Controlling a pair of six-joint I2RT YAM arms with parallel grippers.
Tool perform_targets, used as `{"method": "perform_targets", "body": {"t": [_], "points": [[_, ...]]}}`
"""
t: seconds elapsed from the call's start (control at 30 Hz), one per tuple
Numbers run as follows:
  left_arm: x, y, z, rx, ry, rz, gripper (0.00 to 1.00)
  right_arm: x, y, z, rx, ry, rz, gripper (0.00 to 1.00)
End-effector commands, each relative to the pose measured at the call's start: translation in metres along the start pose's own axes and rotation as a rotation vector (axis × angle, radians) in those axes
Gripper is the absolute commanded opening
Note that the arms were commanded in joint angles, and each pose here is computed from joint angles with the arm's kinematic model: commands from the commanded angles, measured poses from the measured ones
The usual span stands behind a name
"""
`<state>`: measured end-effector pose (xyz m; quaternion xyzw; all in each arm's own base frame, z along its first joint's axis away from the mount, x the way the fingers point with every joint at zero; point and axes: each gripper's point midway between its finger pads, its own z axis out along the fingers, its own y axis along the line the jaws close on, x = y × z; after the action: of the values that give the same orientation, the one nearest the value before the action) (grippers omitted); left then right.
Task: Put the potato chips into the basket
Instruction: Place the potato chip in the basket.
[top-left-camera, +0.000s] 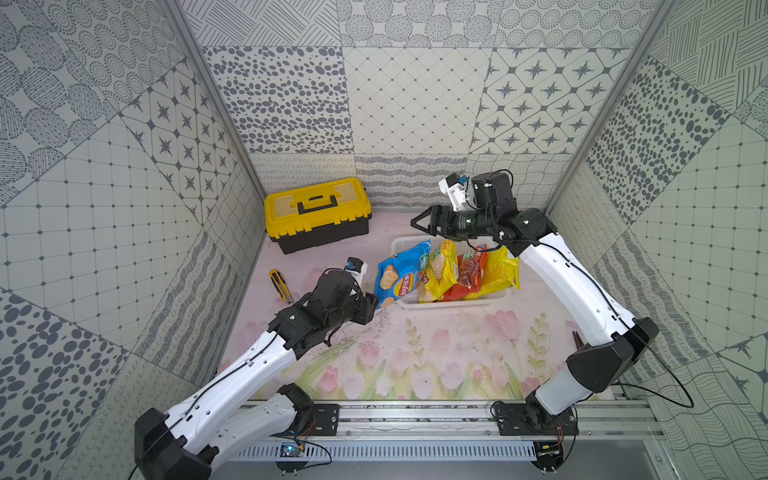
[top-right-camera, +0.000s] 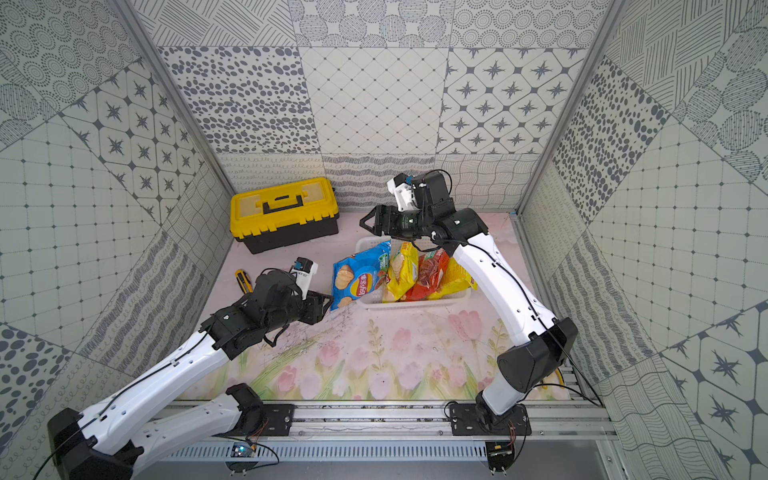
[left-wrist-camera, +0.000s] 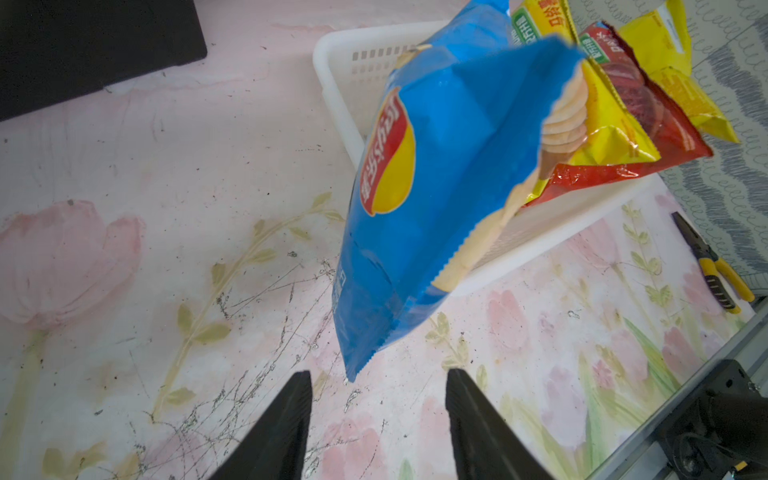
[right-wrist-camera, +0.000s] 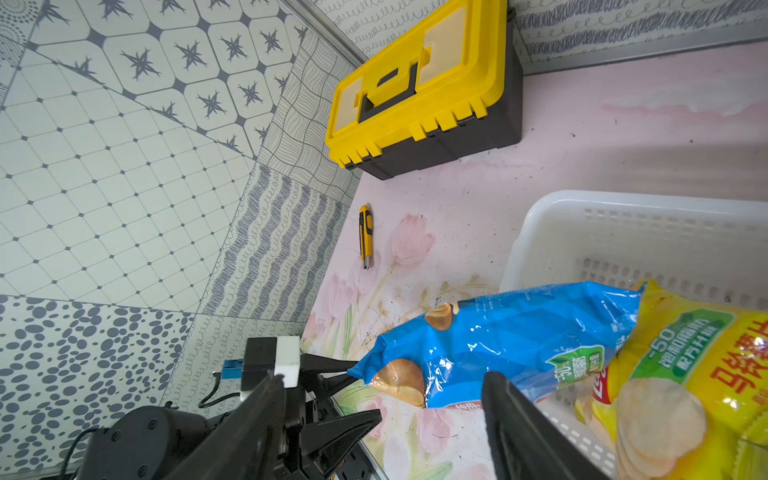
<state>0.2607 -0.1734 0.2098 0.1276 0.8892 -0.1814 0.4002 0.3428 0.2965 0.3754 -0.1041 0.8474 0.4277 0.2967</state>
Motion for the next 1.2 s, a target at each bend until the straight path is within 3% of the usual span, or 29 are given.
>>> {"method": "perform_targets", "body": {"t": [0.0,0.27,0.4,0.77,1.0,1.17], "points": [[-0.027,-0.022,0.003,0.098,-0.128,0.157,0.56,-0.008,0.015,-0.019,-0.025,-0.047,-0.021,0.79],[-0.033,-0.017,0.021,0.048,-0.123,0.176,0.56,-0.010,0.025,-0.036,-0.048,-0.073,-0.022,0.79],[-0.035,-0.012,0.033,0.016,-0.112,0.182,0.52,-0.008,0.025,-0.038,-0.048,-0.075,-0.024,0.79],[-0.038,-0.012,0.029,0.007,-0.083,0.137,0.01,-0.001,0.013,-0.041,-0.025,-0.070,-0.015,0.80],[-0.059,-0.020,0.011,0.010,-0.057,0.057,0.00,0.007,0.002,-0.031,-0.012,-0.036,-0.007,0.80],[-0.067,-0.018,0.009,-0.061,0.076,-0.054,0.00,0.015,-0.007,-0.019,-0.002,0.001,0.000,0.80]]}}
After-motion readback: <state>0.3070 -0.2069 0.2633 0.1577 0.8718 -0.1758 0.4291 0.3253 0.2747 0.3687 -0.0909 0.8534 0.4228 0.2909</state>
